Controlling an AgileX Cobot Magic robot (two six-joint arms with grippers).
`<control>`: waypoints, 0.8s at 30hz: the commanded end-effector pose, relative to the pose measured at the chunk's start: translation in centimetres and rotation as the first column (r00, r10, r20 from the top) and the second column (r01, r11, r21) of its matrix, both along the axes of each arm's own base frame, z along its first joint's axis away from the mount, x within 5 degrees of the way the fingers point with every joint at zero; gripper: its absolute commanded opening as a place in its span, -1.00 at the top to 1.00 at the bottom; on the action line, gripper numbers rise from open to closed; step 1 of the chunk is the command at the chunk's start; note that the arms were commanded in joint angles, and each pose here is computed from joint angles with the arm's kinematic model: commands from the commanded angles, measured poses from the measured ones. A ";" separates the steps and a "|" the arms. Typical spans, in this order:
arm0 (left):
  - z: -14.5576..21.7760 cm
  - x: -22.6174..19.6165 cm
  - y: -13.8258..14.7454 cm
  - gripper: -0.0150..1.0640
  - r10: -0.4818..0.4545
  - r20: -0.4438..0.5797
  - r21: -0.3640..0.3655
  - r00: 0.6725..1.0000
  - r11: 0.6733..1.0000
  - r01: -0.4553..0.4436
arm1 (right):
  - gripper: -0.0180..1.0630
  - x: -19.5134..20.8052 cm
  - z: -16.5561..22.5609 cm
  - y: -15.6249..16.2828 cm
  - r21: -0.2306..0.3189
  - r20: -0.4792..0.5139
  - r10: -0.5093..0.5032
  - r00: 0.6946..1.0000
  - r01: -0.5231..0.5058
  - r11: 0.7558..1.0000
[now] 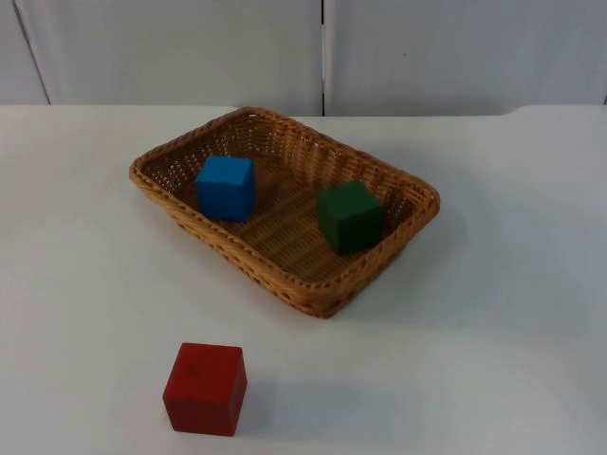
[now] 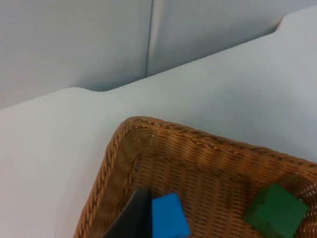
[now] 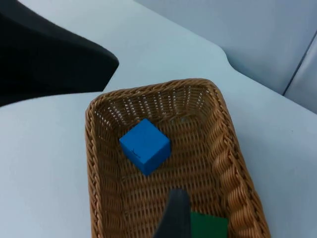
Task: Pick up one cube with each hand and place exactly two cubes into the same basket, leaving the remaining cube outside.
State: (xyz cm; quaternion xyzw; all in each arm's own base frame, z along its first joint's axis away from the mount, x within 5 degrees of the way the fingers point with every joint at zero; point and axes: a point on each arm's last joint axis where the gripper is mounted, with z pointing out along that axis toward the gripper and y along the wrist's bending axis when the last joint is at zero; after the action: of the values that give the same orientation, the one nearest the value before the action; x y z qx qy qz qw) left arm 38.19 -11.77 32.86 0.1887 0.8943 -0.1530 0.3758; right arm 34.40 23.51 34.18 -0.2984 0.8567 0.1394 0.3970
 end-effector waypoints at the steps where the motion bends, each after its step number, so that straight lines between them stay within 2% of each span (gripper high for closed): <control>1: 0.7 -0.4 0.0 -0.97 -0.010 0.006 0.001 1.000 1.000 0.010 | -0.31 -0.5 0.7 0.0 0.005 0.008 0.011 1.000 -0.011 1.000; 8: 0.8 -0.9 0.0 -0.97 -0.012 0.000 -0.002 1.000 1.000 0.012 | -0.31 -0.7 0.2 -0.1 0.014 0.007 0.006 1.000 -0.006 1.000; 13: -0.4 -2.1 0.6 -0.97 0.033 0.029 -0.017 0.999 0.999 -0.032 | -0.31 -1.9 -1.0 -1.0 0.039 0.023 -0.009 1.000 0.008 0.999; 16: -1.4 -3.2 1.0 -0.97 0.053 0.031 -0.012 0.998 0.999 -0.052 | -0.31 -2.8 -2.0 -1.6 0.029 0.004 -0.012 1.000 0.012 1.000; 24: -2.7 -5.1 1.5 -0.97 0.035 -0.003 0.019 0.999 0.999 -0.035 | -0.31 -4.3 -3.5 -2.6 0.022 -0.002 -0.020 1.000 0.020 1.000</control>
State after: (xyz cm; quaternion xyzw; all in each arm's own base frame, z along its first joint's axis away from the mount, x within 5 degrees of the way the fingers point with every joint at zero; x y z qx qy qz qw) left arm 33.45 -10.22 29.80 0.1784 0.9031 -0.1338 0.3670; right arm 30.51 20.85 30.33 -0.2850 0.8645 0.1404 0.3894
